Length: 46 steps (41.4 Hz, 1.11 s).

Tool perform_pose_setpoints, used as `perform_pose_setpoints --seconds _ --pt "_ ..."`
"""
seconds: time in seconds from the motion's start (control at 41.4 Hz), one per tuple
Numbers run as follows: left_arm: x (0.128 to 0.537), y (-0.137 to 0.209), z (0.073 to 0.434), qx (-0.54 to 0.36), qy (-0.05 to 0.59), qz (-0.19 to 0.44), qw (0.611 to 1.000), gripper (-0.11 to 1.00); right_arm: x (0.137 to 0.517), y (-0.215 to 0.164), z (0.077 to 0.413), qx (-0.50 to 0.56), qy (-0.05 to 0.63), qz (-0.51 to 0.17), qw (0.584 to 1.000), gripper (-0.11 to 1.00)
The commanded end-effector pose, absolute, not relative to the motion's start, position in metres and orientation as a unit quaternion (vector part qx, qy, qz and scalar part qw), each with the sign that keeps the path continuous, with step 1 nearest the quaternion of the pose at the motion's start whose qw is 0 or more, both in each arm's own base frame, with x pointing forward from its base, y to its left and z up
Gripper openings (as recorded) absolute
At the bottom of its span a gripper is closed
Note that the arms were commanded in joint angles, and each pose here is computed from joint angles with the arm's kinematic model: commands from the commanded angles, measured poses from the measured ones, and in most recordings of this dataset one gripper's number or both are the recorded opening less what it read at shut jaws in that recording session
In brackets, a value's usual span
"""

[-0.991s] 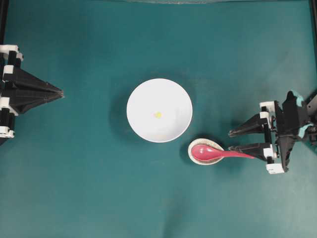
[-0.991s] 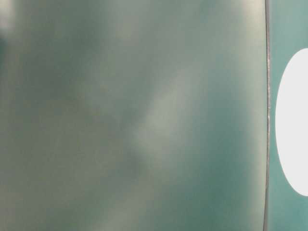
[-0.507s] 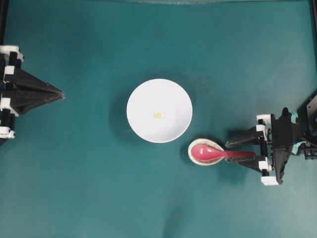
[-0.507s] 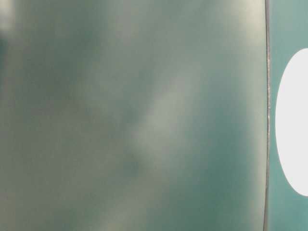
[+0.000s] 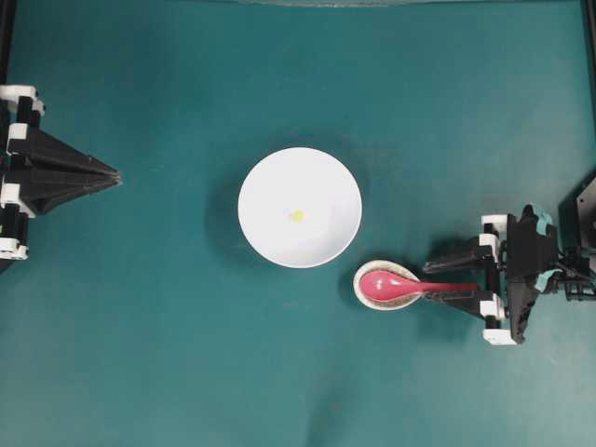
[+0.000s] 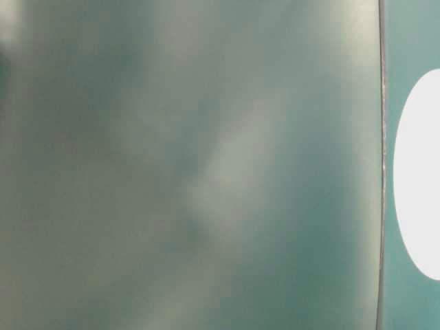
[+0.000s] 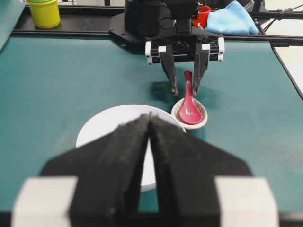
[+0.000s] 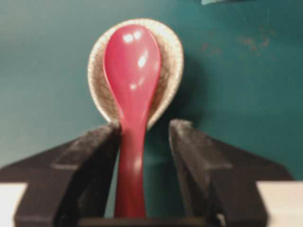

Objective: Scoop the yellow hexagonal prism block from the bowl with a spoon using the right arm.
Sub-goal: 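Close the right gripper on the pink spoon handle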

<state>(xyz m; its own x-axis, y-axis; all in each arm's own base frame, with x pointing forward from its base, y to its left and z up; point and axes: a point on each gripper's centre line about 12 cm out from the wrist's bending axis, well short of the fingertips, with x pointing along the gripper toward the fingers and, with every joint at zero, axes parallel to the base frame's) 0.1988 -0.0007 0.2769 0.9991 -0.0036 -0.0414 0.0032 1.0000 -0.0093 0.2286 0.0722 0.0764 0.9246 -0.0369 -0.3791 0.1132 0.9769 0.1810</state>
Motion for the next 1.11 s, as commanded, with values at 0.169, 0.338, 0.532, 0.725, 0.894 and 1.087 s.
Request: perform_pose_setpoints --seconds 0.169,0.338,0.532,0.725,0.894,1.087 --pt "0.2017 -0.0007 0.2839 -0.005 0.015 -0.002 1.000 0.08 0.2300 0.0742 0.0766 0.099 0.186 -0.036 0.977 0.50" --pt "0.2017 -0.0007 0.2837 -0.005 0.015 -0.002 1.000 0.08 0.2286 0.0751 0.0757 0.091 0.188 -0.032 0.977 0.46" --pt "0.2017 -0.0004 0.2837 -0.005 0.015 -0.001 1.000 0.08 0.2282 0.0766 0.0756 0.078 0.189 -0.025 0.978 0.43" --pt "0.2017 -0.0007 0.2837 -0.005 0.015 -0.002 1.000 0.08 0.2287 0.0769 0.0758 0.068 0.189 -0.023 0.979 0.43" --pt "0.2018 -0.0007 0.2843 -0.005 0.015 -0.002 1.000 0.08 0.2291 0.0772 0.0760 0.066 0.189 -0.023 0.980 0.43" --pt "0.2017 -0.0007 0.2837 -0.005 0.015 -0.002 1.000 0.08 0.2296 0.0776 0.0764 0.064 0.187 -0.021 0.980 0.43"
